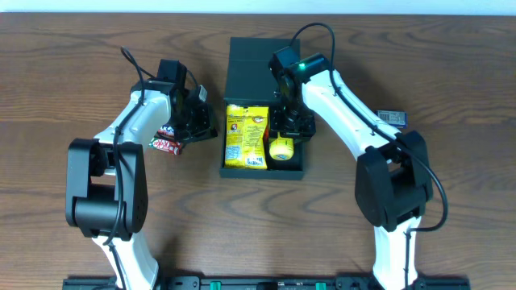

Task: Pack container
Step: 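Carry the yellow tube into the box and set it upright beside the bag, then release the tube and move the right gripper to the blue mints tin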

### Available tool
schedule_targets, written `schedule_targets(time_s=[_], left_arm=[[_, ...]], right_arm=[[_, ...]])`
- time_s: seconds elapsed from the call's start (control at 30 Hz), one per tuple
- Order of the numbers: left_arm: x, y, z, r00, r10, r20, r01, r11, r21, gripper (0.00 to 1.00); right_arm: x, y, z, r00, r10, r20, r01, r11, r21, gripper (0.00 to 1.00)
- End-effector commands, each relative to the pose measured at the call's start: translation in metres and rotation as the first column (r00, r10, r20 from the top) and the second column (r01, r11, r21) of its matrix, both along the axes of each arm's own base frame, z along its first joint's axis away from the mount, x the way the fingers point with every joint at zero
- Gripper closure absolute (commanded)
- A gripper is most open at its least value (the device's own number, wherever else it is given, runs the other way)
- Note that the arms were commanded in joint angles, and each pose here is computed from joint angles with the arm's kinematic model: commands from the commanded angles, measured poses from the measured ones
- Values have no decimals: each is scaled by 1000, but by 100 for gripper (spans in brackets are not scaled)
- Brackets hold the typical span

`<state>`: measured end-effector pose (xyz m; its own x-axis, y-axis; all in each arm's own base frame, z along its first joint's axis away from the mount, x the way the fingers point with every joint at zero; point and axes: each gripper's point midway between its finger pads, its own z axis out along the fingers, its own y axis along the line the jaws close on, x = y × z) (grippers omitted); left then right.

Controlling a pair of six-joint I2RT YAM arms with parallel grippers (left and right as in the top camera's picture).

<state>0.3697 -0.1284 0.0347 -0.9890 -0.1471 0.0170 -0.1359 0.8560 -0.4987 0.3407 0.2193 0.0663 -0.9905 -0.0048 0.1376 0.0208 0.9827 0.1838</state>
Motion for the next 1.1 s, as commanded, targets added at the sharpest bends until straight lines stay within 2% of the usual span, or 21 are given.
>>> schedule_targets(time_s=[0.0,0.07,0.1,0.17,0.27,0.33,0.43,0.53,0.63,0.73,0.8,0.87,0.97,1.0,1.07], left_arm=[[-1,2,-3,1000,6,-9,-6,1000,12,94],[-1,2,-3,1000,6,-9,-6,1000,12,94],[-1,2,-3,1000,6,-9,-6,1000,12,94],[-1,2,-3,1000,6,-9,-6,1000,12,94],[-1,2,-3,1000,6,-9,-6,1000,12,94],[-1,3,-3,1000,6,-9,-6,1000,13,94],[-1,3,-3,1000,6,-9,-6,1000,13,94],[-1,3,-4,1000,6,-9,-6,1000,13,94],[-1,3,-4,1000,7,-9,-7,1000,18,94],[-1,4,-4,1000,7,-9,-7,1000,20,94],[-1,4,-4,1000,7,-9,-7,1000,20,94],[-1,4,-4,1000,7,-9,-7,1000,20,94],[-1,4,-4,1000,7,-9,-7,1000,19,94],[-1,4,-4,1000,7,-9,-7,1000,19,94],[-1,4,-4,1000,7,-9,-7,1000,19,94]], right_arm=[[-4,7,2,1000,-4,-4,4,1000,6,56],[-4,7,2,1000,-4,-4,4,1000,6,35],[-5,7,2,1000,-4,-5,4,1000,5,30],[-5,6,2,1000,-4,-7,4,1000,5,22],[-4,6,2,1000,-7,-7,7,1000,5,18],[-4,5,2,1000,-8,-8,9,1000,5,18],[-5,1,3,1000,-15,-17,15,1000,-1,26],[-4,-3,3,999,-26,-23,26,1000,-4,42],[-2,-10,4,999,-43,-29,42,999,-8,67],[5,-16,10,999,-31,-16,31,1000,2,77],[17,-23,25,999,-33,22,32,999,19,78],[37,-37,45,993,-64,97,61,998,25,76],[64,-75,67,969,-133,209,144,989,-42,63],[71,-93,72,955,-178,236,201,977,-76,56],[79,-134,75,915,-316,252,352,929,-114,51]])
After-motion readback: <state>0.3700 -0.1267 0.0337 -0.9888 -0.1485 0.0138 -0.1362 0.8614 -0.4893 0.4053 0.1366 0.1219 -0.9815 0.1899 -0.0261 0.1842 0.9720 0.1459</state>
